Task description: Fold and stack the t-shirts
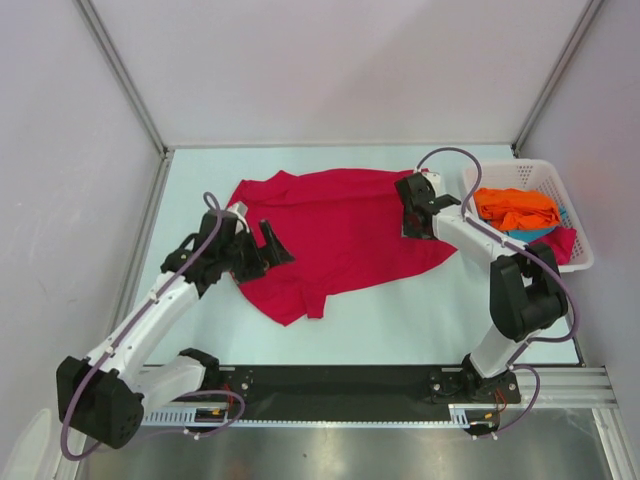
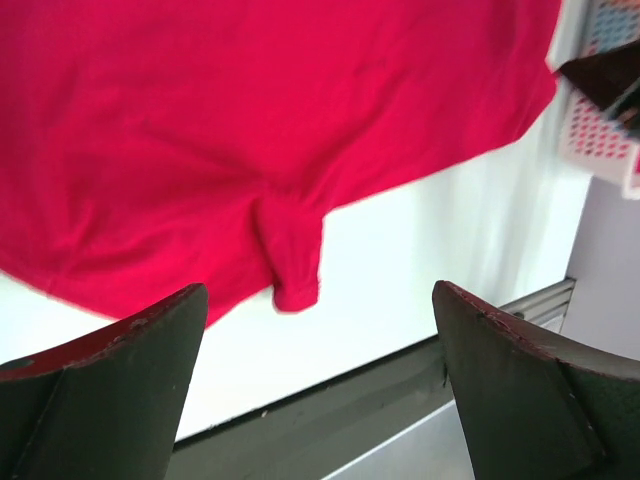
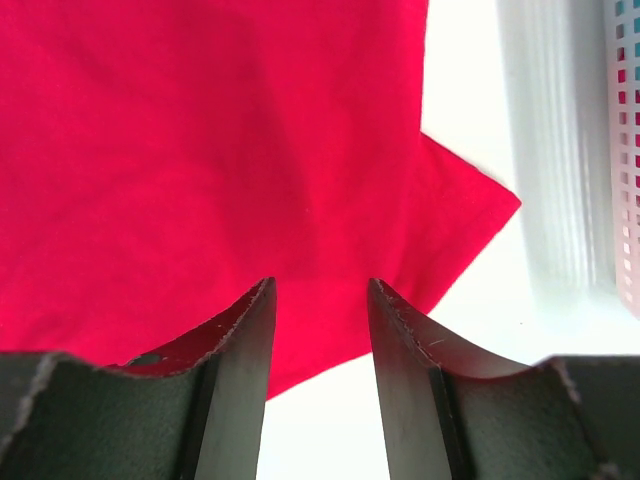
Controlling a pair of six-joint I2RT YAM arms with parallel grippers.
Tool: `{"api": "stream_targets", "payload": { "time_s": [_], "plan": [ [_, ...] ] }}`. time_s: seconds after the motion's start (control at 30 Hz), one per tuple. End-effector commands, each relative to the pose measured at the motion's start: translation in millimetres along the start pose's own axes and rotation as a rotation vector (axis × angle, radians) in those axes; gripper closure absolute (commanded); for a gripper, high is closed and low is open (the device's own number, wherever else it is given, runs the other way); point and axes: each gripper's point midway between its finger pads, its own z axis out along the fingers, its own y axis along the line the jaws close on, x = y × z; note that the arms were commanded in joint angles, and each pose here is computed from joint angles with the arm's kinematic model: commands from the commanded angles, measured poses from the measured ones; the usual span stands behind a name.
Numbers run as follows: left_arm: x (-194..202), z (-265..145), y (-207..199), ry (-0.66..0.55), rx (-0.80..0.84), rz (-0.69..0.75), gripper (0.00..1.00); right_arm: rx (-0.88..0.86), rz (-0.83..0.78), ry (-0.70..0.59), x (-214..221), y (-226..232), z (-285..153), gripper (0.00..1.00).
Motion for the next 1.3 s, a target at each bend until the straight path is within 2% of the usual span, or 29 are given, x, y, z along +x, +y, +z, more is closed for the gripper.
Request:
{"api": "stream_targets", "payload": {
  "time_s": [0.0,0.17,0.47,0.97,1.27],
  "plan": [
    [27,8,12,0.015,-0.011,-0.048,0.01,-0.017,0.046,-0.022,-6,-4,-7,0.53],
    [63,20,25,0.078,-0.037,-0.058,0.00,-0.019,0.049,-0.005,-2,-3,-4,0.53],
    [99,43,43,0.165,-0.103,-0.054,0.00,-0.021,0.038,-0.024,-13,-4,-12,0.52],
    [127,32,77,0.155,-0.191,-0.095,0.04,-0.021,0.039,-0.033,-17,-10,-18,0.52],
    [131,32,86,0.144,-0.217,-0.107,0.06,-0.030,0.035,-0.043,-21,-8,-25,0.53]
  ]
}}
